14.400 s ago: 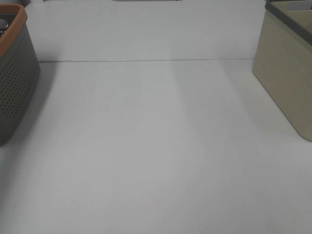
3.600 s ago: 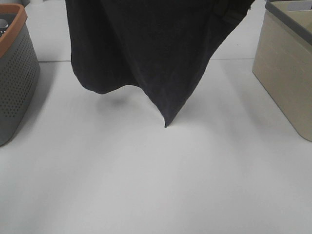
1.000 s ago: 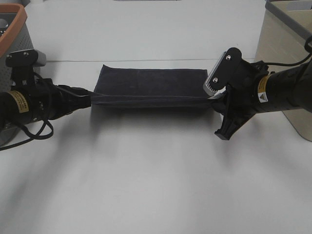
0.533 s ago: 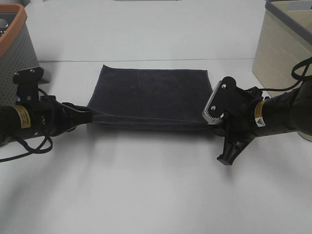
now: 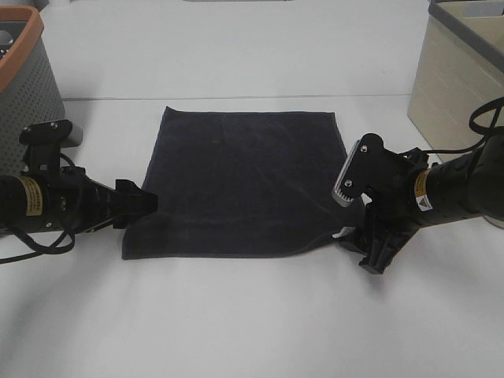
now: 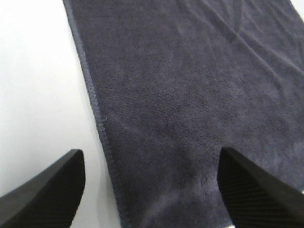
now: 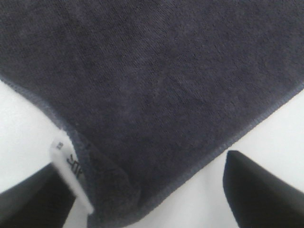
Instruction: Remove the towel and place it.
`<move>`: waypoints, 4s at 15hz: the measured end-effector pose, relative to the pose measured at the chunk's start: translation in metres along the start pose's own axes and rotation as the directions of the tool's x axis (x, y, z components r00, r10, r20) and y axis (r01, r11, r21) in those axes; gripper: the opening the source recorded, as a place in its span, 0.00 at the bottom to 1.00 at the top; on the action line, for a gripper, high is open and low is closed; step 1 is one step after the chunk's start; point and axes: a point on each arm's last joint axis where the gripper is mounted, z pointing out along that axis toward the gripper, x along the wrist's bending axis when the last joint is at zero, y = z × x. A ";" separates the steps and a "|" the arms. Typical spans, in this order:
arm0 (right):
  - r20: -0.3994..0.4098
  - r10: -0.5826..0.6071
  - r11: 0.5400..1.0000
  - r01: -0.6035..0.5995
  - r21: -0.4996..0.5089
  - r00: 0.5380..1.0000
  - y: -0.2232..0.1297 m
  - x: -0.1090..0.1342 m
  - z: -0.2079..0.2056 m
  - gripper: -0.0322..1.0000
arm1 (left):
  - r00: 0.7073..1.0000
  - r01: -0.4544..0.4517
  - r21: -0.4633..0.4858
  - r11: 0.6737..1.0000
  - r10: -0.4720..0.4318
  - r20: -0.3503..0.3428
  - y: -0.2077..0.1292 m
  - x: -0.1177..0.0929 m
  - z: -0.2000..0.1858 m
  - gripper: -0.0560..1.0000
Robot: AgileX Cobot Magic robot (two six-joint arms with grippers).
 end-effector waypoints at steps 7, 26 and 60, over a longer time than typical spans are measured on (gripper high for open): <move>0.012 -0.086 0.991 0.085 0.105 0.996 0.027 0.018 -0.033 0.88 | 0.997 0.058 0.053 0.997 -0.055 -0.058 0.041 -0.014 -0.024 0.75; 0.340 0.568 0.821 -0.547 -0.164 0.750 0.151 -0.095 -0.182 0.86 | 0.880 -0.396 -0.416 0.818 0.210 -0.425 0.256 -0.043 -0.087 0.70; 0.275 0.712 0.614 -0.763 0.202 0.646 0.016 -0.020 -0.243 0.78 | 0.855 0.183 0.239 0.954 -0.035 -0.517 0.029 -0.025 -0.255 0.71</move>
